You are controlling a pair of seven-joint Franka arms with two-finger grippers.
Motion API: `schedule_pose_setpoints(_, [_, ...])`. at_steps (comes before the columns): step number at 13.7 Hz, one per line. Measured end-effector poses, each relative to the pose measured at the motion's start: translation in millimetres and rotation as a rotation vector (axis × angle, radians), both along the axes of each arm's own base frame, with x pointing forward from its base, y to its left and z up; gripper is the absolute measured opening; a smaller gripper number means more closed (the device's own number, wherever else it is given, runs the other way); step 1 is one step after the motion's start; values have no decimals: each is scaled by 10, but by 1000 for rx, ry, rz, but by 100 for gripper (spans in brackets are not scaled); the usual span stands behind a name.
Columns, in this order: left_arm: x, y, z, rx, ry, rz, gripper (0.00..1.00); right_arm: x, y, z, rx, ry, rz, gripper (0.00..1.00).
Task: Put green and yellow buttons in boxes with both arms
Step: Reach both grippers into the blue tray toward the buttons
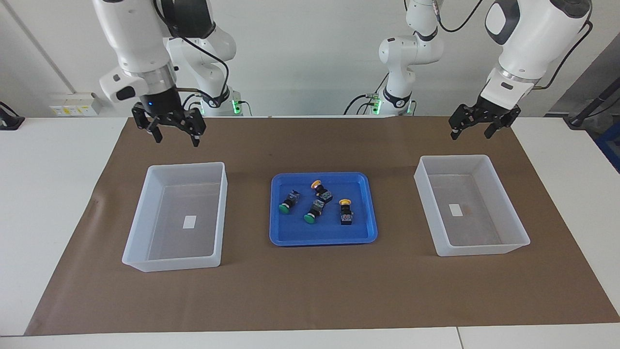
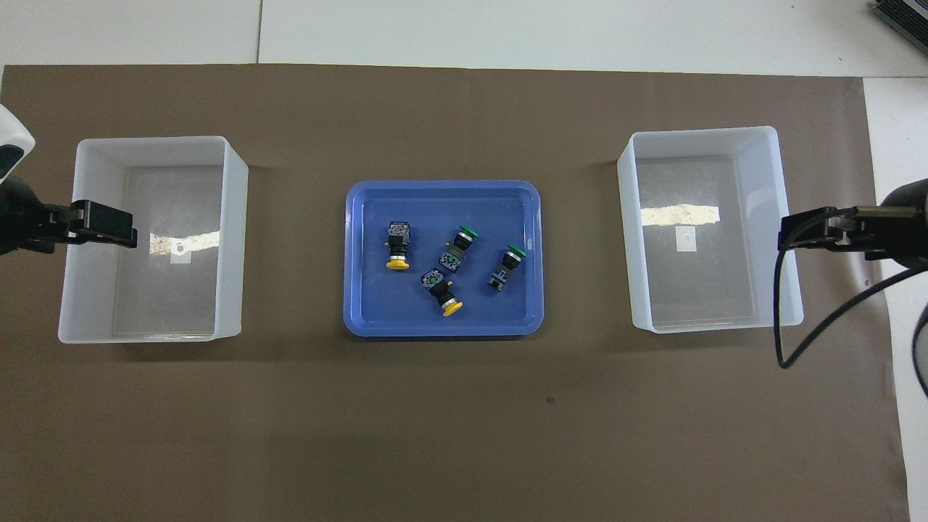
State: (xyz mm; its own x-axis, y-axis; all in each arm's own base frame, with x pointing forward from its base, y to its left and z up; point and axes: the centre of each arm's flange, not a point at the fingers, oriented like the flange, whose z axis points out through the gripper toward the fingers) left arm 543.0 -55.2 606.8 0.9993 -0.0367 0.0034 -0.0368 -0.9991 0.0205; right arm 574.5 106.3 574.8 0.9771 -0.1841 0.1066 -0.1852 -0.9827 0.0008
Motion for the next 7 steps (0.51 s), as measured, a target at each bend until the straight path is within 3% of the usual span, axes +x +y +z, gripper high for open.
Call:
schedule_pose_setpoints(4, [8, -471, -78, -9, -67, -61, 100, 332, 825, -917, 29, -1, -101, 100])
schedule_pose_setpoints(7, [-29, -858, -385, -20, -102, -65, 100, 376, 1456, -1551, 57, -3, -216, 100])
